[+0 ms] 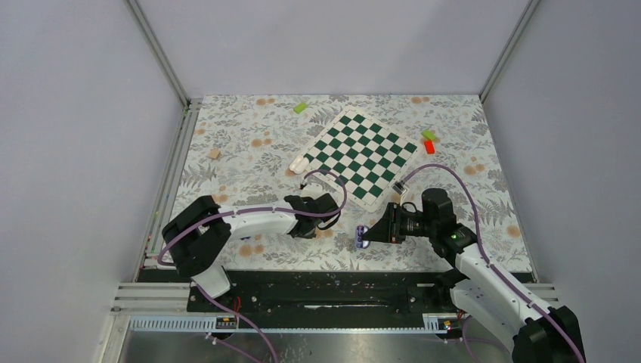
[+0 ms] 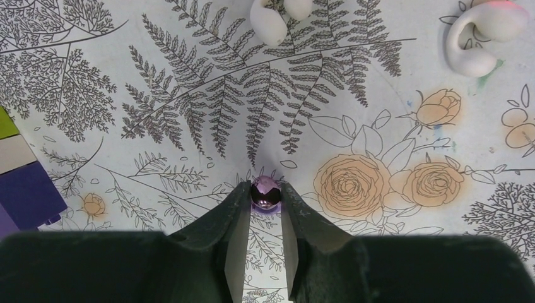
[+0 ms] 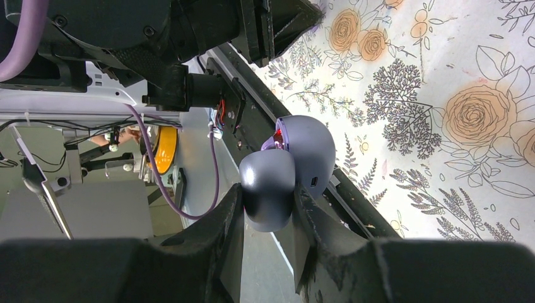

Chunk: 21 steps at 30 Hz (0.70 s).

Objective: Insert the wireless bluetooth earbuds into the charging case
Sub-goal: Pick up the right earbud from the center of the board.

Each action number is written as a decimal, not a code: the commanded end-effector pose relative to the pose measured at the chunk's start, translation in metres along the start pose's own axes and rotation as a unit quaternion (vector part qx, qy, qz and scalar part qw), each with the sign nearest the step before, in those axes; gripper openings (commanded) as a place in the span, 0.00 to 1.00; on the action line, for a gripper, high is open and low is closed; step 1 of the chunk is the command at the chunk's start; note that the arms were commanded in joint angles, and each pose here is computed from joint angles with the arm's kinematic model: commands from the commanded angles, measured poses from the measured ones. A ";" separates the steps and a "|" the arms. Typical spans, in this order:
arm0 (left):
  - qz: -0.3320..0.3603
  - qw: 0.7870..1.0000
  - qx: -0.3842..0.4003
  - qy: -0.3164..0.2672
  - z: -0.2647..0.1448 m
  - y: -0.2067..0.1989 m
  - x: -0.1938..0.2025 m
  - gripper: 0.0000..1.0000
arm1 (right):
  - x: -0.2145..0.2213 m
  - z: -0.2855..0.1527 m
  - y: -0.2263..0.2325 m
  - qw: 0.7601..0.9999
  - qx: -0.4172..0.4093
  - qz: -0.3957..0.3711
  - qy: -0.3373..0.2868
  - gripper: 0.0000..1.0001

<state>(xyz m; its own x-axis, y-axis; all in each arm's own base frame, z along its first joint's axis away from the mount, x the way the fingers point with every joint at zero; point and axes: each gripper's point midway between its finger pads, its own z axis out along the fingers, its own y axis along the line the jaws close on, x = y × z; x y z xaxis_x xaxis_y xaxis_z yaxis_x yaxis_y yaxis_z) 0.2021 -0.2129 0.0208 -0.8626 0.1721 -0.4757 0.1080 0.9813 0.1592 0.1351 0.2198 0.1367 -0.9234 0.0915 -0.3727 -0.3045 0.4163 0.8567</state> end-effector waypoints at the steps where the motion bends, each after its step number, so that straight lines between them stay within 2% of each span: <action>1: -0.018 1.000 -0.010 -0.013 -0.006 0.004 -0.009 0.25 | -0.007 -0.002 0.013 1.000 -0.017 -0.026 -0.007 0.00; 5: -0.021 0.999 -0.003 -0.035 -0.020 0.007 -0.015 0.38 | -0.007 -0.002 0.013 0.999 -0.016 -0.026 -0.008 0.00; 8: -0.026 0.998 0.006 -0.051 -0.030 0.007 -0.018 0.39 | -0.007 -0.001 0.013 1.000 -0.017 -0.024 -0.005 0.00; 13: -0.011 0.999 0.006 -0.045 -0.029 0.006 -0.011 0.31 | -0.011 -0.001 0.016 0.999 -0.025 -0.031 -0.012 0.00; 21: 0.023 0.999 -0.007 -0.026 -0.015 -0.003 0.000 0.28 | -0.011 -0.001 0.018 0.999 -0.025 -0.031 -0.012 0.00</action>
<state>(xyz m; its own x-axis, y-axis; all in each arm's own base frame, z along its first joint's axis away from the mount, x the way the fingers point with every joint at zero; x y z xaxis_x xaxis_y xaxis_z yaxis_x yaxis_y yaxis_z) 0.1899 -0.2159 0.0342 -0.8409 0.2059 -0.5005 0.1383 0.9759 0.1690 0.1362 0.2203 0.1380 -0.9203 0.0931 -0.3799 -0.3116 0.4127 0.8559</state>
